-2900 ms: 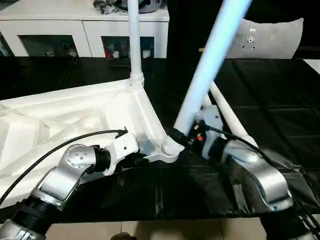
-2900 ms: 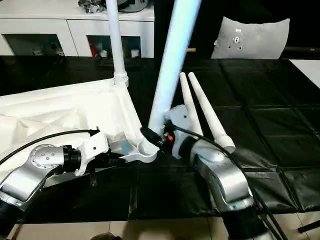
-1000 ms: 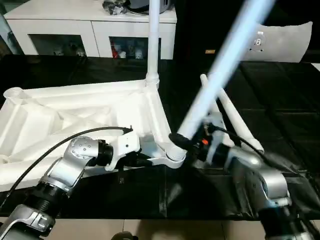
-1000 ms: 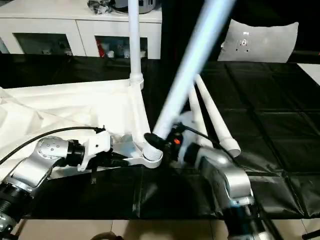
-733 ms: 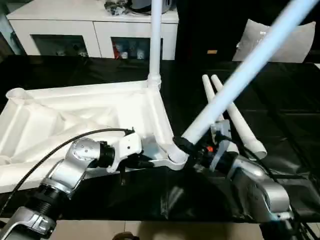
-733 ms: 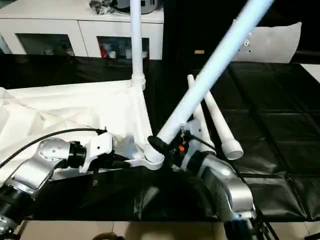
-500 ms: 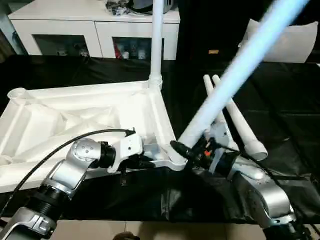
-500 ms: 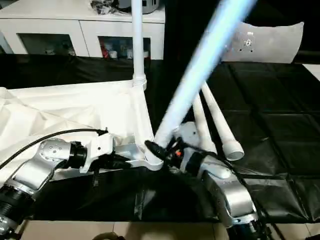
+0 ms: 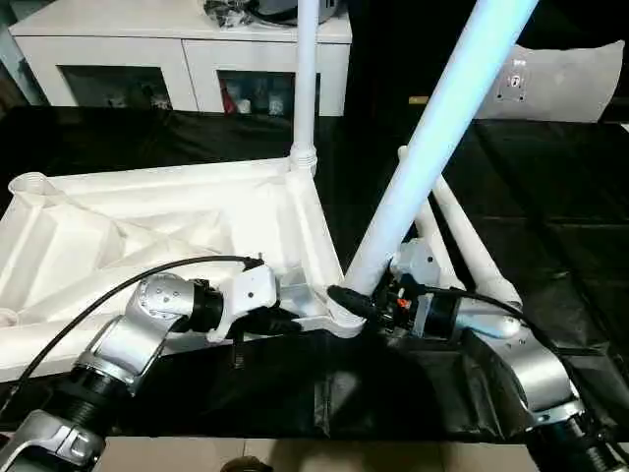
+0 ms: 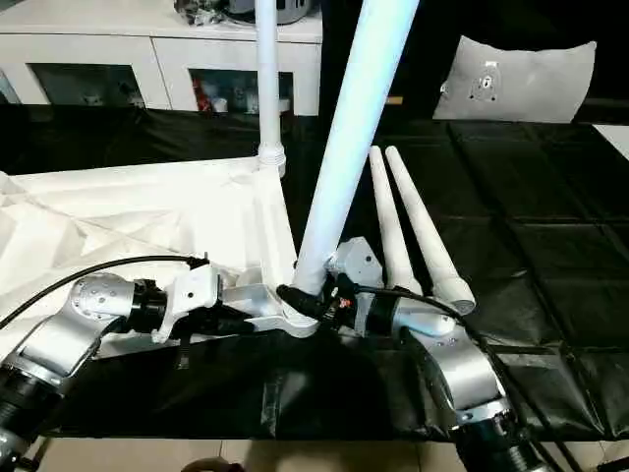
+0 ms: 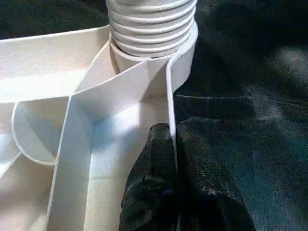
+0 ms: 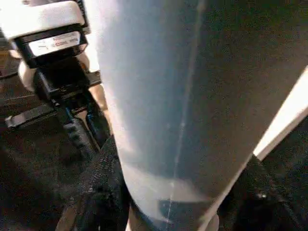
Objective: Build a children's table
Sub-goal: Insert table leg to table base
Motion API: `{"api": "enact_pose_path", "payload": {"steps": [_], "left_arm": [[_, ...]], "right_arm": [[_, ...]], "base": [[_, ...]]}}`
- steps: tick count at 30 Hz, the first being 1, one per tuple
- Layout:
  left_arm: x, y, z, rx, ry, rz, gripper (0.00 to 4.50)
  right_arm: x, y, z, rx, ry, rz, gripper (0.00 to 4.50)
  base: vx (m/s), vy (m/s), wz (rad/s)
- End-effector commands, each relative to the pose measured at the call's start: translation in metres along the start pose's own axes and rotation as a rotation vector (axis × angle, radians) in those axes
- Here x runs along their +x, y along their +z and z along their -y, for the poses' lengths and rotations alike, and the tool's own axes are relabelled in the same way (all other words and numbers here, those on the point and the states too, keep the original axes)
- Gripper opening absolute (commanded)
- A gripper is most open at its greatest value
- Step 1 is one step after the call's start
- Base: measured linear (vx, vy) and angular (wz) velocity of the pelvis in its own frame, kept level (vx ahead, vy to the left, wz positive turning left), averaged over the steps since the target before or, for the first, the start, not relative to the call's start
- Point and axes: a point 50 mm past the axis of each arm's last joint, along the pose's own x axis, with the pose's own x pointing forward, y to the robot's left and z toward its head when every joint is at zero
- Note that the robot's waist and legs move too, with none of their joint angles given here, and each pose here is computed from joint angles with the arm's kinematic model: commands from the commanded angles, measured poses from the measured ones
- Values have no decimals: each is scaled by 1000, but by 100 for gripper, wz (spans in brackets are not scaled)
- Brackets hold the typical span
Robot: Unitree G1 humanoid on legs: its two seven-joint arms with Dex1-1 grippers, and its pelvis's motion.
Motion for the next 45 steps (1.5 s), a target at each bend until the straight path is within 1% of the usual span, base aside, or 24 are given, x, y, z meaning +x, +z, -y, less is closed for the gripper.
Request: {"api": "enact_pose_path", "payload": {"steps": [1, 2, 3, 7, 9, 10, 12, 16, 20, 21, 22, 23, 25, 26, 28, 29, 31, 33, 36, 38, 41, 43, 44, 45], "left_arm": [[-9, 6, -18, 49, 39, -40, 0], [-10, 8, -21, 57, 39, -42, 0], [-10, 8, -21, 57, 39, -42, 0], [-16, 17, -39, 94, 51, -52, 0], [-19, 21, -45, 106, 56, -57, 0], [-22, 22, -49, 111, 59, -60, 0], [-25, 23, -52, 111, 63, -62, 0], [-30, 20, -52, 99, 76, -63, 0], [-34, 8, -44, 55, 105, -68, 0], [-35, 6, -40, 43, 115, -70, 0], [-35, 5, -40, 41, 117, -70, 0], [-35, 2, -32, 12, 138, -66, 0], [-34, 0, -21, -21, 168, -65, 0], [-34, 0, -21, -21, 168, -65, 0], [-33, -2, -12, -48, 199, -67, 0], [-30, 0, -1, -97, 240, -54, 0], [-24, 5, 12, -136, 262, -36, 0], [-18, 11, 22, -166, 268, -17, 0], [-5, 26, 34, -202, 300, 20, 0], [7, 37, 37, -224, 324, 62, 0], [11, 42, 38, -227, 334, 75, 0], [13, 43, 33, -204, 375, 57, 0], [11, 43, 24, -189, 447, 35, 0], [9, 42, 21, -183, 467, 28, 0]], "right_arm": [[5, -51, -39, 190, 235, -207, 189], [6, -51, -42, 201, 256, -212, 189], [6, -51, -42, 201, 256, -212, 189], [6, -53, -53, 228, 332, -256, 189], [7, -53, -55, 230, 340, -261, 189], [10, -53, -55, 223, 330, -258, 189], [13, -52, -53, 211, 309, -257, 189], [19, -52, -46, 174, 243, -257, 189], [31, -52, -31, 114, 121, -259, 189], [35, -51, -29, 105, 97, -252, 189], [35, -51, -28, 104, 95, -251, 189], [41, -47, -24, 97, 56, -231, 189], [46, -42, -19, 96, 17, -205, 189], [46, -42, -19, 96, 17, -205, 189], [48, -39, -16, 99, -5, -189, 189], [50, -37, -13, 107, -26, -172, 189], [51, -35, -10, 120, -49, -158, 189], [51, -35, -8, 128, -71, -145, 189], [51, -35, -4, 153, -117, -128, 189], [51, -37, -3, 172, -134, -128, 189], [52, -38, -3, 182, -139, -128, 189], [54, -39, -5, 190, -138, -127, 189], [55, -39, -6, 195, -146, -123, 189], [56, -39, -6, 204, -151, -119, 189]], "base": [[0, 0, 0], [0, 0, 0], [0, 0, 0], [0, 0, 0], [0, 0, 0], [0, 0, 0], [0, 0, 0], [0, 0, 0], [0, 0, 0], [0, 0, 0], [0, 0, 0], [0, 0, 0], [0, 0, 0], [0, 0, 0], [0, 0, 0], [0, 0, 0], [0, 0, 0], [0, 0, 0], [0, 0, 0], [0, 0, 0], [0, 0, 0], [0, 0, 0], [0, 0, 0], [0, 0, 0]]}}
